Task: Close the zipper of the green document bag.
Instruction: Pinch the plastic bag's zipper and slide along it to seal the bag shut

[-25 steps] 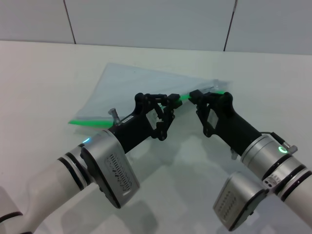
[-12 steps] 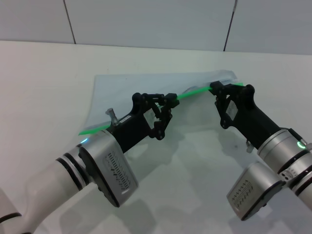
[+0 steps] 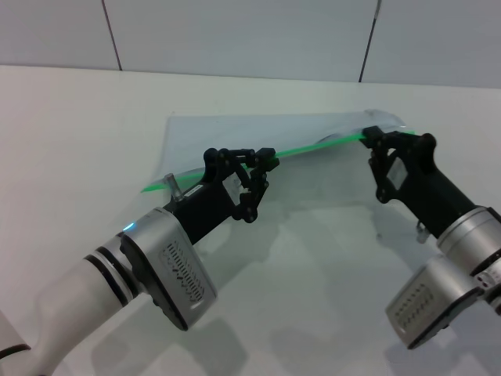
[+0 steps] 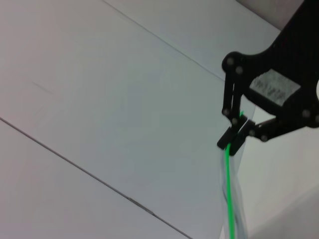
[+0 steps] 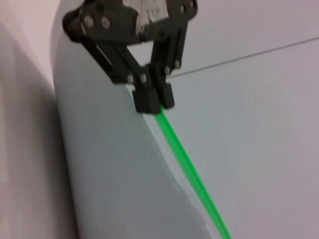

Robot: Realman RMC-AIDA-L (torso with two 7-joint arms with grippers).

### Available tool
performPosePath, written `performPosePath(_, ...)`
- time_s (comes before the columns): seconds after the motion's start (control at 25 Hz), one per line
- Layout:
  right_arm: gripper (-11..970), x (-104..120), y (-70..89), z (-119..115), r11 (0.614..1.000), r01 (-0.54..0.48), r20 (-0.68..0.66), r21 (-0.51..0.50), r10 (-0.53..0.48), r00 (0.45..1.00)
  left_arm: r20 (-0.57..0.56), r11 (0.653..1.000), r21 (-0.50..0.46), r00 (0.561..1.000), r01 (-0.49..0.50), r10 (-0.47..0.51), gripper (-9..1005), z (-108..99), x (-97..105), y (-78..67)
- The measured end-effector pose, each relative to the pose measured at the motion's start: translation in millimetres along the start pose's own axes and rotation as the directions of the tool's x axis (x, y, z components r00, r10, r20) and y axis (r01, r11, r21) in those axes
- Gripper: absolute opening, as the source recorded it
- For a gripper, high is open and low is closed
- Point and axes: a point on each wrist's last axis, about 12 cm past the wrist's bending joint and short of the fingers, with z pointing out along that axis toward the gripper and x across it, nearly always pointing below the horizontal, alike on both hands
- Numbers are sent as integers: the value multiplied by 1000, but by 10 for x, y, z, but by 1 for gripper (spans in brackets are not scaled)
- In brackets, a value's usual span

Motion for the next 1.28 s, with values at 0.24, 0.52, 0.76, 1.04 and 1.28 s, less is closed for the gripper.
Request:
performPosePath(0.24,14,118,-3,-83,1000,-2,-27,13,2,1000,-11,1000,-9,1000,4,-4,94,-16,17,4)
performPosePath(0.52,14,213,3,-131,1000,-10,-56,7,10,998,-44,999,-38,999,19,-21,96,-62,61,17)
performPosePath(0.76,14,309,-9,-187,999,-34,-80,18,35,996,-71,998,-60,997,31,-35,99,-107,101,25)
performPosePath(1.04,15,417,-35,-250,998,-55,-116,41,59,992,-107,996,-83,993,45,-54,102,-167,152,25)
performPosePath(1.28,15,486,-56,-274,997,-55,-150,55,63,987,-125,994,-95,990,48,-59,104,-187,173,28)
